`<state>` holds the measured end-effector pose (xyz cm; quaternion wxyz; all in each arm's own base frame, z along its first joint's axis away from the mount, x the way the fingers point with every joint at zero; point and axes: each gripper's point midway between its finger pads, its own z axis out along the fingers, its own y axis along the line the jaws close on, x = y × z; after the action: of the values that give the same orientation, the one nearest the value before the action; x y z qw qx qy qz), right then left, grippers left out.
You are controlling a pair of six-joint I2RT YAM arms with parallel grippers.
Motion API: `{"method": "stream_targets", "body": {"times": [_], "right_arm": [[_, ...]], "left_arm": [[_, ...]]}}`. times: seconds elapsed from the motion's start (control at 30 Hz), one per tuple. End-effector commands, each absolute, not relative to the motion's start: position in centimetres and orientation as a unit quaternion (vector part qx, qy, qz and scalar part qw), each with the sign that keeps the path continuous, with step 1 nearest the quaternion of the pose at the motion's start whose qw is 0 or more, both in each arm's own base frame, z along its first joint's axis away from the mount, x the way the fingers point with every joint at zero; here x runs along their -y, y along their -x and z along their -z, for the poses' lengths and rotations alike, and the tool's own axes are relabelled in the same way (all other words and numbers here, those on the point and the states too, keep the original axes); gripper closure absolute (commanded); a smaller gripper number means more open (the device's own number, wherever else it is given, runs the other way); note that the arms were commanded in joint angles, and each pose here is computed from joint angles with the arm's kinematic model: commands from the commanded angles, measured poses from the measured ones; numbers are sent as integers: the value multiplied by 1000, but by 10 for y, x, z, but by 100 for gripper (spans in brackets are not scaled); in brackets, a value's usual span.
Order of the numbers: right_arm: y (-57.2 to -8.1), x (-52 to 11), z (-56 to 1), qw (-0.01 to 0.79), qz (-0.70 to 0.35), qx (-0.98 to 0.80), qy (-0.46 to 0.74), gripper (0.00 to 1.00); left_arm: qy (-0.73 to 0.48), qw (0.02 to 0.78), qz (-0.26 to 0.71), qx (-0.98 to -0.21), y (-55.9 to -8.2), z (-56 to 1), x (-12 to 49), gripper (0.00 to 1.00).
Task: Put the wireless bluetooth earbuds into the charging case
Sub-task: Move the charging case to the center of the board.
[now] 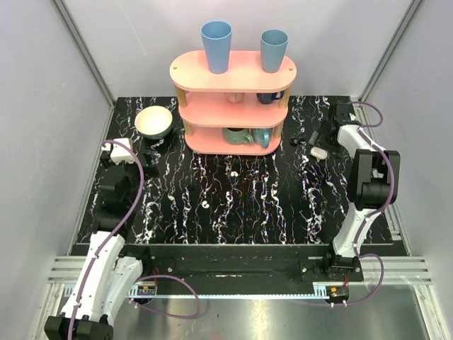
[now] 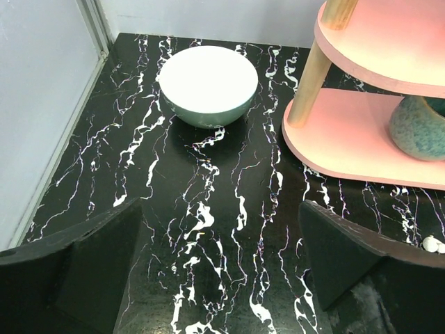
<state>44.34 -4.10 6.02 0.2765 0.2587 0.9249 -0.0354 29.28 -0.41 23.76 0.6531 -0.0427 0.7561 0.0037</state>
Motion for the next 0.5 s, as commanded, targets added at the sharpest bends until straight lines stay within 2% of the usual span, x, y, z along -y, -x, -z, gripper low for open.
{"method": "stream_targets", "body": {"times": [0.0, 0.37, 0.47], "right_arm": [[-476, 25, -68, 297, -13, -918, -262, 0], [-459, 30, -31, 254, 14, -926, -279, 2], [-454, 30, -24, 245, 16, -929, -277, 9]], "left_arm": [[44, 683, -15, -729, -293, -268, 0, 1], [50, 682, -23, -729, -294, -265, -3, 1], [50, 682, -22, -729, -295, -265, -3, 1]]}}
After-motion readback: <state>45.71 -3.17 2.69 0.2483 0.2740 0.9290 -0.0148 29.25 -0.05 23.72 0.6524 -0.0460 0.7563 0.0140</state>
